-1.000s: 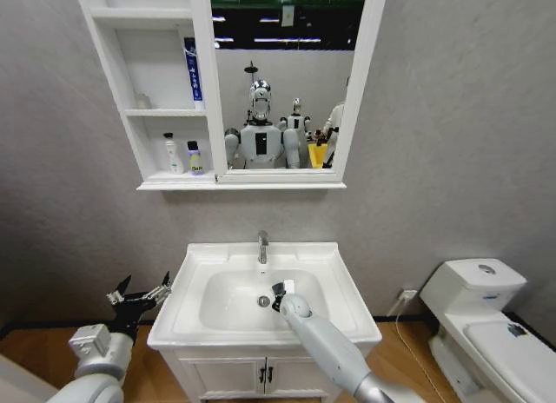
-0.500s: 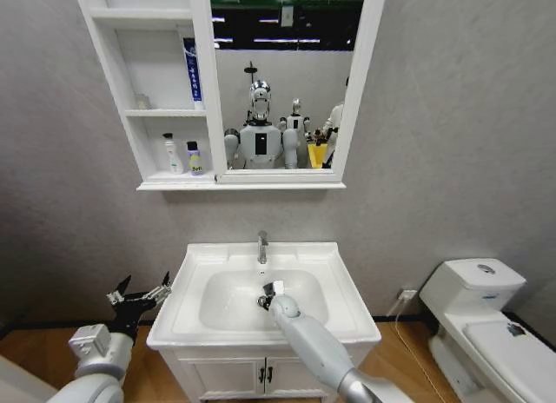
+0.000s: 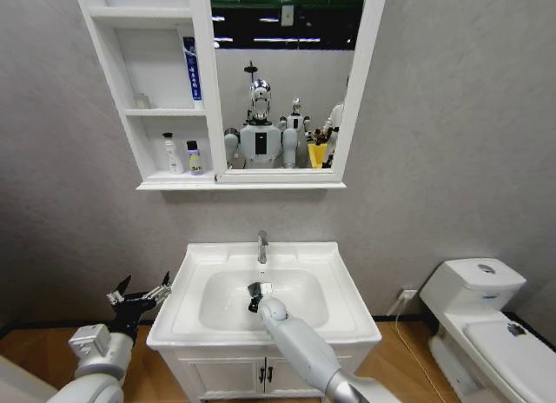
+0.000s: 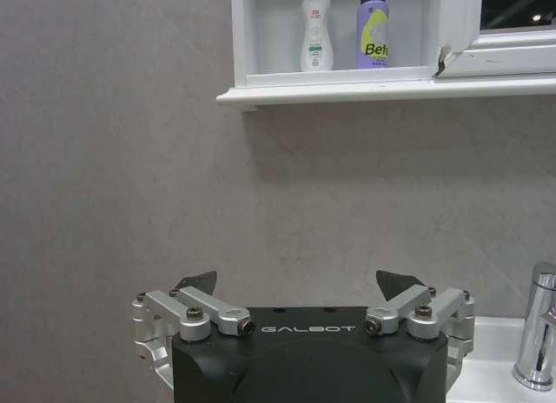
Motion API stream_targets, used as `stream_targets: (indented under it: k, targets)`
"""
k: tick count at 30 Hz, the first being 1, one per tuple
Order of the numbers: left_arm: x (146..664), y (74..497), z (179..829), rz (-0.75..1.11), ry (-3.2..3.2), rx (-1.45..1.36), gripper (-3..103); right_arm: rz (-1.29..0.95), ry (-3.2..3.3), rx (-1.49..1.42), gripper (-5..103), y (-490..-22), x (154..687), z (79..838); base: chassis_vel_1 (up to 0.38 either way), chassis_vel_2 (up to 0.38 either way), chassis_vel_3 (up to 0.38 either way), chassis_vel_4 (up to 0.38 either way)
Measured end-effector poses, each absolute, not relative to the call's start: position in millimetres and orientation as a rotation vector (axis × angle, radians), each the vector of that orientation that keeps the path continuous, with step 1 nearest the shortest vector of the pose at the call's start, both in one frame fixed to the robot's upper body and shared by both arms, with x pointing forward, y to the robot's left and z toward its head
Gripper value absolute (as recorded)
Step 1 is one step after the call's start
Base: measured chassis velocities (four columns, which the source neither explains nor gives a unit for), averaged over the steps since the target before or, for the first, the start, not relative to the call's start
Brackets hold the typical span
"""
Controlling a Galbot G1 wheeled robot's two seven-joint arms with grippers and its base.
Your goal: Move facial cleanser and shampoo from washbasin to cabinet, then wipe washbasin with towel.
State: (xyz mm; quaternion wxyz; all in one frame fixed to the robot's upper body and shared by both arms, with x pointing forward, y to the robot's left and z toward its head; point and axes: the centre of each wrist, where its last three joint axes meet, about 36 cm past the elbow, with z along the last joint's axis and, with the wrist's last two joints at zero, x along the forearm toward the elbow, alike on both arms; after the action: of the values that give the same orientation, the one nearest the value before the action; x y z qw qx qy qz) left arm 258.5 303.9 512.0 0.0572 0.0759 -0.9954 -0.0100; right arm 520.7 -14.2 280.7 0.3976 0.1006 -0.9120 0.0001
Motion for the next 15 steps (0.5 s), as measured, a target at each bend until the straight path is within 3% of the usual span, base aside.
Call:
stream_targets:
  k: [15]
  targets:
    - [259,304,512,-0.03,-3.018,0.23,100,0.065,-2.303,0.149,3,-64,519,284,0.0,0.0,0.0,0.0]
